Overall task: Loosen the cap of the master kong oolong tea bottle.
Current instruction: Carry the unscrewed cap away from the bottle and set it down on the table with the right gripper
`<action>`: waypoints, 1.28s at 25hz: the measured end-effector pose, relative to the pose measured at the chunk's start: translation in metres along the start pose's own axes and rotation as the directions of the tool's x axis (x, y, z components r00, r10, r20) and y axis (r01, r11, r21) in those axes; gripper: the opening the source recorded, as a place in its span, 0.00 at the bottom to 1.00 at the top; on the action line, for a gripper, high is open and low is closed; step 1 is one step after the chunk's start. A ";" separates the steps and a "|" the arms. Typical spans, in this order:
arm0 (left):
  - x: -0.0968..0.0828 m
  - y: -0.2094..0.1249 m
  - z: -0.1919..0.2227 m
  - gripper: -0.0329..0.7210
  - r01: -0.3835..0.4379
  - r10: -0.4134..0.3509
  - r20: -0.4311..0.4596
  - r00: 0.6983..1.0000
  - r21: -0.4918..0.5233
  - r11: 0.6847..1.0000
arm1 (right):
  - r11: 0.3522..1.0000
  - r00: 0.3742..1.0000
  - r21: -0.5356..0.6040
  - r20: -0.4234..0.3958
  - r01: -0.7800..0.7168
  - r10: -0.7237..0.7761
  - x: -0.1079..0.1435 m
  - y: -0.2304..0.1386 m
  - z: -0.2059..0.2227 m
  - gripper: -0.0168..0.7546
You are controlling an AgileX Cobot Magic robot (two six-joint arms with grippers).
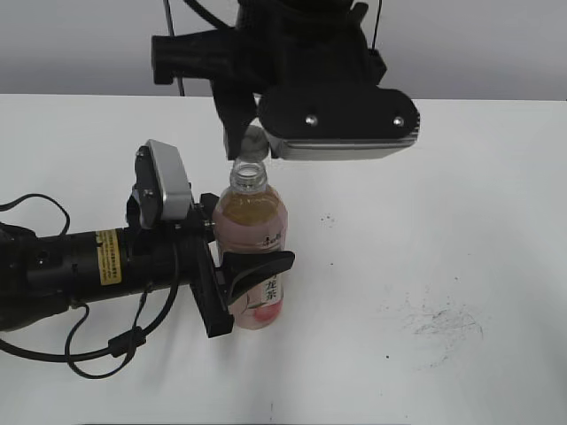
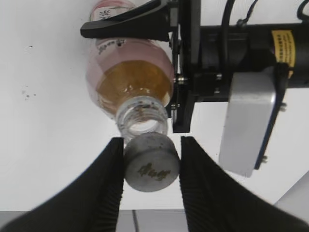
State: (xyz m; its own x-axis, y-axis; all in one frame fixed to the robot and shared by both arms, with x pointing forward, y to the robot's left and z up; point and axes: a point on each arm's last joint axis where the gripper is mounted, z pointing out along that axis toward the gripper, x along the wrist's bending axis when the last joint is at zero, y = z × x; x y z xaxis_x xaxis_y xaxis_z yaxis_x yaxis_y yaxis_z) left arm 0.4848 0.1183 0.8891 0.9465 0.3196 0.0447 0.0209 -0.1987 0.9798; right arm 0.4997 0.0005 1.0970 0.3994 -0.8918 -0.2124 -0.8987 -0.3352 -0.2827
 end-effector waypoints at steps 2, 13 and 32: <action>0.000 0.000 0.000 0.55 0.000 0.000 0.000 1.000 0.000 1.000 | 0.993 0.992 0.033 -0.049 -0.115 0.116 0.005 -0.002 -0.001 0.37; 0.000 0.000 0.000 0.55 0.000 0.000 0.000 1.000 0.000 1.000 | 0.256 0.247 0.234 -0.068 -0.938 0.967 0.096 -0.018 0.011 0.37; 0.000 0.000 0.000 0.55 0.000 0.000 0.000 1.000 0.000 1.000 | -0.723 -0.862 0.482 -0.165 -0.494 0.479 0.209 0.010 0.172 0.44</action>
State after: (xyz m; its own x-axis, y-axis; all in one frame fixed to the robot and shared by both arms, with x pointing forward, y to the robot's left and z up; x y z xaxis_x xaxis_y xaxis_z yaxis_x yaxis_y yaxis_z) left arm 0.4848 0.1183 0.8891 0.9465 0.3196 0.0447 0.0209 -0.1987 0.9798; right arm 0.6055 -0.1374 0.8888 -0.8046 0.5584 0.2020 0.5401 0.8295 -0.1419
